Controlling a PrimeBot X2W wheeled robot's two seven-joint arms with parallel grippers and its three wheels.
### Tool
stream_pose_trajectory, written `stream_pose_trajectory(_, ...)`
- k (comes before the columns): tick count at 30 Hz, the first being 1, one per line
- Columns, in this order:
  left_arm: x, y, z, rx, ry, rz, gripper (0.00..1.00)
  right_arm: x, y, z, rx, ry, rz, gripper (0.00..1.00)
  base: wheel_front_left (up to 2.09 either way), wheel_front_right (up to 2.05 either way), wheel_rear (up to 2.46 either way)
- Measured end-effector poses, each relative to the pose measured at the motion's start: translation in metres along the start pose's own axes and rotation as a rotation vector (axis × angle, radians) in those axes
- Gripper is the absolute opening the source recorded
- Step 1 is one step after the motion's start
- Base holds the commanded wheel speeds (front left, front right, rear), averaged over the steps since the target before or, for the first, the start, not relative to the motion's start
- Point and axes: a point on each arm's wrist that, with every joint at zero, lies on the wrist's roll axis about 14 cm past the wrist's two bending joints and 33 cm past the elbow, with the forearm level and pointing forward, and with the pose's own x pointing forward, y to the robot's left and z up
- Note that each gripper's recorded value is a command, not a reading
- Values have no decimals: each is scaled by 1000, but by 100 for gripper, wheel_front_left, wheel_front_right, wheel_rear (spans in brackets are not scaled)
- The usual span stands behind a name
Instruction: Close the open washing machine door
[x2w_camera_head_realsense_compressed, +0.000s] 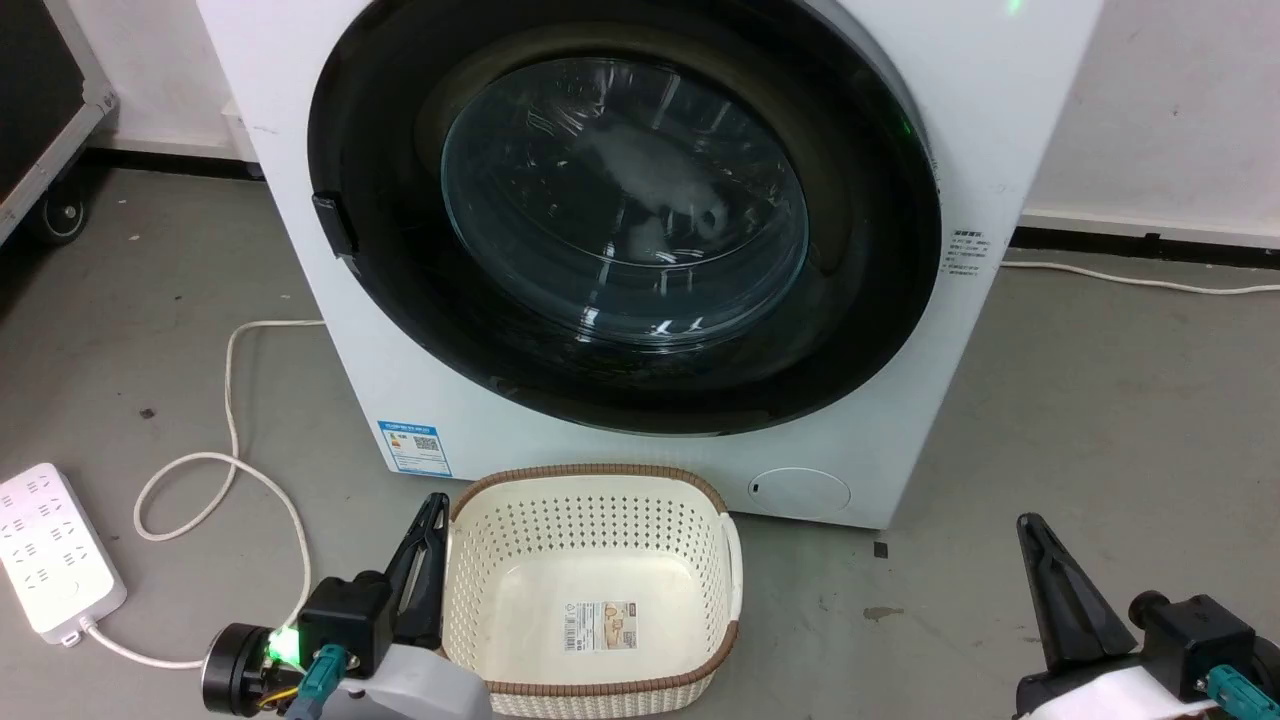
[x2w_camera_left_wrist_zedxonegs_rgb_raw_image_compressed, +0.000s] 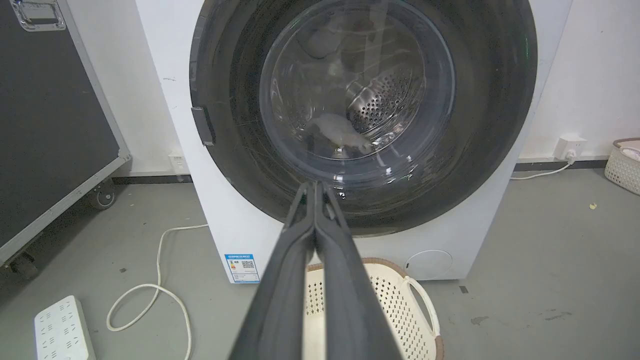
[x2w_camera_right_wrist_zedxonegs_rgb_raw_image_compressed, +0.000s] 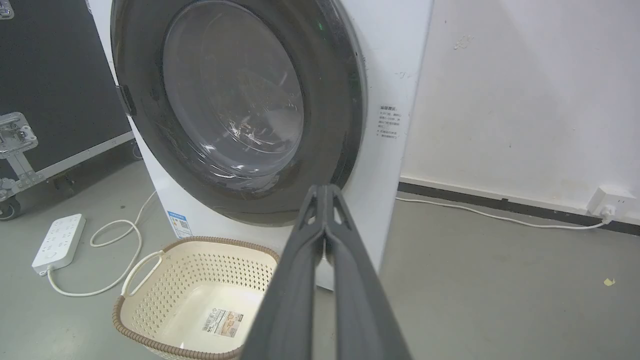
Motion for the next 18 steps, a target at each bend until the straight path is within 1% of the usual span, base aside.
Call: stream_pose_trajectory(18,2,5,0,-1,22,23,0,3,4,-3,-14,29,13,0,0,0,0)
